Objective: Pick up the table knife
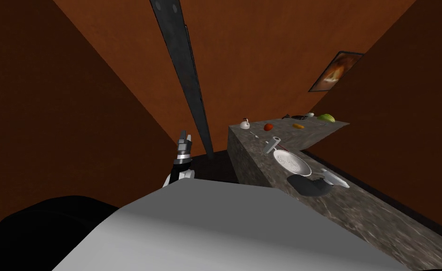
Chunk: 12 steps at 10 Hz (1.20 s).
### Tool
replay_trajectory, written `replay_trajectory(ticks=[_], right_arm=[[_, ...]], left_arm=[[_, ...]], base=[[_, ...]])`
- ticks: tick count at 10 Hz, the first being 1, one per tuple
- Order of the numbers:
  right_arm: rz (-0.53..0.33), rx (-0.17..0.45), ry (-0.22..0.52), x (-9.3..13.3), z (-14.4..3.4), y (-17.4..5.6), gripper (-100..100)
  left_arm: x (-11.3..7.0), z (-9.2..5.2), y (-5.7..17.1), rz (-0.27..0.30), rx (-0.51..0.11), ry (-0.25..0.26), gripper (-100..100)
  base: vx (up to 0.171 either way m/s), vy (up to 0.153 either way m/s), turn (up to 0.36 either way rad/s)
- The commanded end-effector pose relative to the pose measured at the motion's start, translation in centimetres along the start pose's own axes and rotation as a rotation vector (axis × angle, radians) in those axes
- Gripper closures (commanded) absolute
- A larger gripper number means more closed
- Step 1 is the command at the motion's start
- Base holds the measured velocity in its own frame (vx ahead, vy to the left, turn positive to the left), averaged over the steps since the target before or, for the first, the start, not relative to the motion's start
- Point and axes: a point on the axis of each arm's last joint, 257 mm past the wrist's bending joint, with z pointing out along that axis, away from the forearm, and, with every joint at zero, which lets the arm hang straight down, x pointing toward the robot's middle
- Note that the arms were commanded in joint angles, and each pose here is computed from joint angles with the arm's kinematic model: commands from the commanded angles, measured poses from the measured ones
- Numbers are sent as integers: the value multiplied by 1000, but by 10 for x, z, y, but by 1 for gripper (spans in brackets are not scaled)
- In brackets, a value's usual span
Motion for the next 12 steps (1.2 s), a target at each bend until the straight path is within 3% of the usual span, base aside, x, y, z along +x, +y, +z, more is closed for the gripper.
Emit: replay_trajectory(ticks=[1, 12], right_arm=[[38, -13, -2, 2, 3, 4, -100], [288, -74, 2, 7, 17, 23, -100]], left_arm=[[0, 0, 0, 0, 0, 0, 0], [0, 0, 0, 0, 0, 0, 0]], base=[[-143, -1, 287], [-132, 15, 234]])
